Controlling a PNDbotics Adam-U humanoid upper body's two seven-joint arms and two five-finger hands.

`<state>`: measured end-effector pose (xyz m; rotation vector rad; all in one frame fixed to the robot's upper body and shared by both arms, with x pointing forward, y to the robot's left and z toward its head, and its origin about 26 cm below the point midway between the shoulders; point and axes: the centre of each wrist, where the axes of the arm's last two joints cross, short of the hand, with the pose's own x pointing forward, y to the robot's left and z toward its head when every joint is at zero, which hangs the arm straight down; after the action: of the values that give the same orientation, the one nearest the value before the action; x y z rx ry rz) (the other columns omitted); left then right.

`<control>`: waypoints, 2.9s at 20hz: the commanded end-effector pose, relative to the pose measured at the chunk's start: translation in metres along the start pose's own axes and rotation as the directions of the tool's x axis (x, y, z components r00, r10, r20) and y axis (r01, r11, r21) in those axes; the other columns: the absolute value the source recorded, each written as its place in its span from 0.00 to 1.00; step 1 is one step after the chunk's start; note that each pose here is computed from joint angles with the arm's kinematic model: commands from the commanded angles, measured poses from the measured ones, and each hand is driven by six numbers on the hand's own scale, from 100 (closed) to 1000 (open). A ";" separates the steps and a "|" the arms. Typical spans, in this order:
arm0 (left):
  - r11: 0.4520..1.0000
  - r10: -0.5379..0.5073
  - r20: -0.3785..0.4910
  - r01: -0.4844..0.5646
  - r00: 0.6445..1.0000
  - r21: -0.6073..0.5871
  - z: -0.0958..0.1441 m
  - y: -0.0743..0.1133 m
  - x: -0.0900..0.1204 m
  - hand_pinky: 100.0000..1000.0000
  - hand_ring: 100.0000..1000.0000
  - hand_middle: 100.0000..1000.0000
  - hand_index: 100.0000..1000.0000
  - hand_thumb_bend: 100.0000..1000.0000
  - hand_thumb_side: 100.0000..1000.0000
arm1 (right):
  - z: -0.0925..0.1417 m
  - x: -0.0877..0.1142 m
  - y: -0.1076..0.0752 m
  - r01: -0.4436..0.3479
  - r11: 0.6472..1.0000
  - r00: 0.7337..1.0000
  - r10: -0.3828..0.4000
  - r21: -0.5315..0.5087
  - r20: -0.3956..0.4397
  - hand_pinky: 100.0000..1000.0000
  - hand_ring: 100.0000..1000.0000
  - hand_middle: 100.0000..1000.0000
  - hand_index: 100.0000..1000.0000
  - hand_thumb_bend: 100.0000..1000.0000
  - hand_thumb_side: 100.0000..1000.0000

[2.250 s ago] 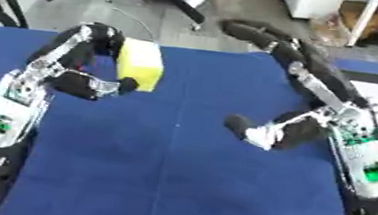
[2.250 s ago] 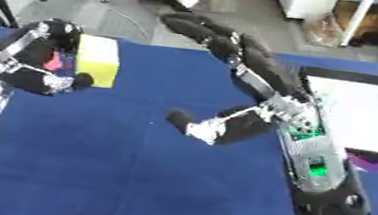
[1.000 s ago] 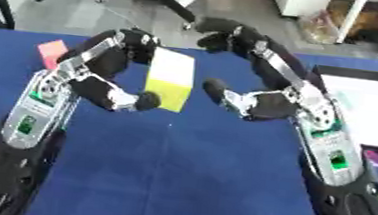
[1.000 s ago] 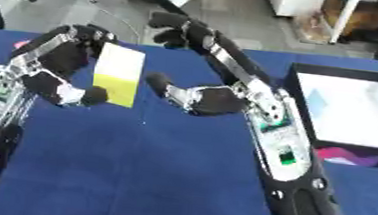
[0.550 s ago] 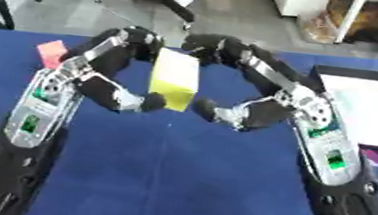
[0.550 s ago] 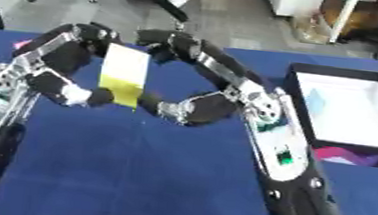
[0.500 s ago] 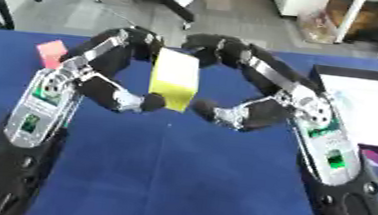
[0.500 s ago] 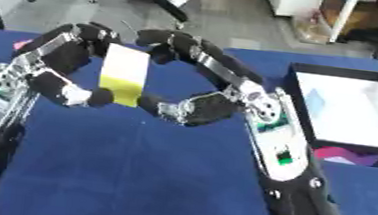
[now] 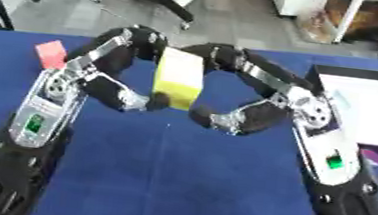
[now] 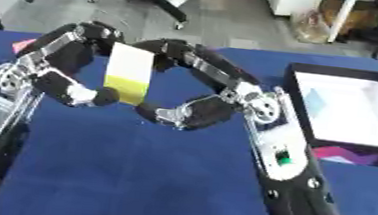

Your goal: Pick up the objects with one hand, pass them to the other hand, and then place them into the box on the other side of the table.

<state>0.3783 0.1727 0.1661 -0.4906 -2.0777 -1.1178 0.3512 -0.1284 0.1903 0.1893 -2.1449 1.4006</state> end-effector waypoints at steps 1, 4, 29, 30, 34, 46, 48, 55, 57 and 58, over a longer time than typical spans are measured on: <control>0.999 -0.034 0.018 0.034 0.999 0.000 -0.006 0.005 0.007 0.49 0.42 0.39 0.53 0.47 0.18 | -0.006 0.007 -0.006 -0.034 0.999 0.999 0.034 -0.013 -0.004 0.75 0.70 0.71 0.81 0.32 0.46; 0.999 -0.049 0.015 0.049 0.999 0.002 -0.007 0.003 0.007 0.49 0.42 0.39 0.53 0.47 0.18 | -0.007 0.007 -0.006 -0.049 0.998 0.998 0.048 -0.031 -0.032 0.73 0.65 0.61 0.72 0.32 0.46; 0.982 -0.157 -0.078 0.164 0.985 0.092 -0.003 0.005 -0.004 0.56 0.58 0.58 0.75 0.85 0.51 | -0.002 0.013 -0.011 -0.032 0.977 0.998 0.020 -0.209 -0.061 0.64 0.48 0.31 0.20 0.00 0.00; 0.980 -0.158 -0.087 0.167 0.984 0.106 -0.002 0.006 -0.005 0.56 0.58 0.58 0.76 0.86 0.52 | -0.002 0.014 -0.012 -0.033 0.976 0.998 0.021 -0.213 -0.058 0.64 0.49 0.31 0.20 0.00 0.00; 0.967 -0.164 -0.129 0.186 0.978 0.176 0.003 0.010 -0.010 0.56 0.59 0.59 0.76 0.88 0.53 | 0.002 0.017 -0.017 -0.041 0.971 0.998 0.030 -0.237 -0.053 0.64 0.49 0.31 0.20 0.00 0.00; 0.804 -0.102 -0.397 0.311 0.912 0.507 0.081 0.028 -0.030 0.54 0.58 0.58 0.75 0.78 0.54 | 0.072 0.010 -0.101 -0.265 0.814 0.954 0.142 -0.517 -0.264 0.67 0.51 0.36 0.22 0.00 0.00; 0.779 -0.095 -0.412 0.325 0.906 0.536 0.096 0.025 -0.026 0.54 0.58 0.58 0.75 0.77 0.54 | 0.090 -0.016 -0.114 -0.328 0.779 0.920 0.135 -0.534 -0.368 0.66 0.50 0.36 0.22 0.00 0.00; 0.730 -0.117 -0.430 0.372 0.895 0.574 0.126 0.021 -0.004 0.55 0.58 0.57 0.75 0.76 0.55 | 0.162 -0.104 -0.137 -0.523 0.695 0.724 0.056 -0.493 -0.688 0.64 0.49 0.38 0.22 0.00 0.00; 0.719 -0.122 -0.427 0.377 0.896 0.584 0.129 0.019 0.001 0.55 0.58 0.57 0.75 0.76 0.55 | 0.186 -0.125 -0.137 -0.552 0.688 0.650 0.000 -0.472 -0.760 0.64 0.49 0.38 0.22 0.00 0.00; 0.714 -0.123 -0.425 0.377 0.897 0.589 0.131 0.018 0.003 0.55 0.58 0.57 0.75 0.76 0.55 | 0.196 -0.133 -0.136 -0.560 0.689 0.615 -0.025 -0.460 -0.788 0.64 0.49 0.39 0.23 0.00 0.00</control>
<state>0.3356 0.2870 0.1155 0.3174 -2.0215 -0.4695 0.4423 -0.3622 0.1649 -0.8580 -1.8386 0.5523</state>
